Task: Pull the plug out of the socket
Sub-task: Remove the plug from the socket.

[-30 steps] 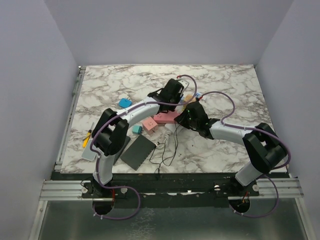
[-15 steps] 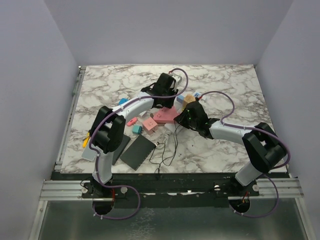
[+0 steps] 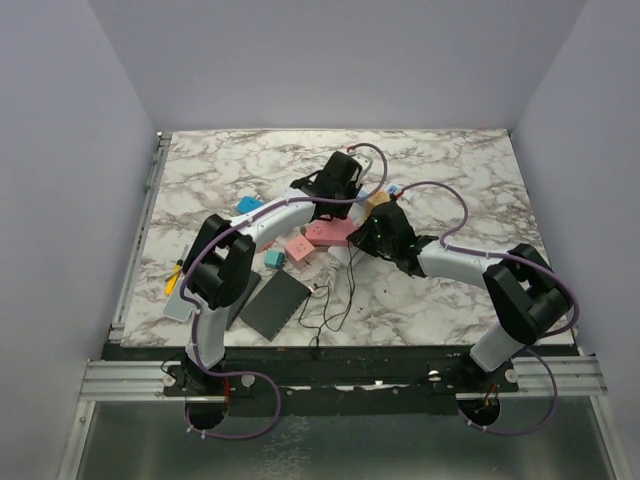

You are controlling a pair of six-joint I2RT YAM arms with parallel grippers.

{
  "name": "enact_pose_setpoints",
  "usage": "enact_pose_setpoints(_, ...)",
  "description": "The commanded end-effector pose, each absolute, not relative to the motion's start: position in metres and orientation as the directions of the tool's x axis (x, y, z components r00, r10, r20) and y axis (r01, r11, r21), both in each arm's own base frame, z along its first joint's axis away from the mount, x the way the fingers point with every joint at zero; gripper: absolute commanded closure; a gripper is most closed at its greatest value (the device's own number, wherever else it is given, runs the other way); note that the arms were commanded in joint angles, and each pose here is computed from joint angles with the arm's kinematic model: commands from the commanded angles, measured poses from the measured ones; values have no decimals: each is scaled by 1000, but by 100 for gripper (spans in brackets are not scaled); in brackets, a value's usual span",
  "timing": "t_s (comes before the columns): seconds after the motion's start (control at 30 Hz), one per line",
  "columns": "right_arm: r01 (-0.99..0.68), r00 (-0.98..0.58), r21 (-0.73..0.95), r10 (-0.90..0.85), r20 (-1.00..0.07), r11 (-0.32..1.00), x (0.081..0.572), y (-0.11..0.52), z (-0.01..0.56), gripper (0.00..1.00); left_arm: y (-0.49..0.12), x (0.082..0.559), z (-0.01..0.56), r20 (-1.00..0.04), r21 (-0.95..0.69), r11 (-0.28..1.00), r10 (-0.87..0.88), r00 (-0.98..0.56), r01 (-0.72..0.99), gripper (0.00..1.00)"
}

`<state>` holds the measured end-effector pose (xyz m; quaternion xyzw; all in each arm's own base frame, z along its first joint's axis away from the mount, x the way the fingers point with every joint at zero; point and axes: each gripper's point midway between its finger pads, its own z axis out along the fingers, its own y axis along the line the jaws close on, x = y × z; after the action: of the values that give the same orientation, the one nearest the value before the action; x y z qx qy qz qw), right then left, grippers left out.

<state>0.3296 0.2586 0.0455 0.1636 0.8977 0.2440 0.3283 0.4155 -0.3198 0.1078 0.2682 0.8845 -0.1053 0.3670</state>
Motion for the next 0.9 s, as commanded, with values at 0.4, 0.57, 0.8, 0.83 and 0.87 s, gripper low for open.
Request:
enact_pose_setpoints(0.4,167,-980,24,169,-109,986,176,168,-87,71,-353,386,112,-697,-78,776,407,-591,626,100)
enact_pose_setpoints(0.57,167,-980,23,168,-110,986,176,168,-86,71,-349,393,115,-678,-222,771,318,-663,597,100)
enact_pose_setpoints(0.8,168,-980,22,169,-109,986,177,168,-87,71,-346,396,112,-639,-337,750,262,-723,570,100)
enact_pose_setpoints(0.83,167,-980,22,169,-109,986,177,169,-87,71,-346,396,112,-635,-349,748,255,-729,565,100)
enact_pose_setpoints(0.87,167,-980,24,169,-107,986,177,169,-87,71,-347,395,112,-629,-363,743,250,-736,562,100)
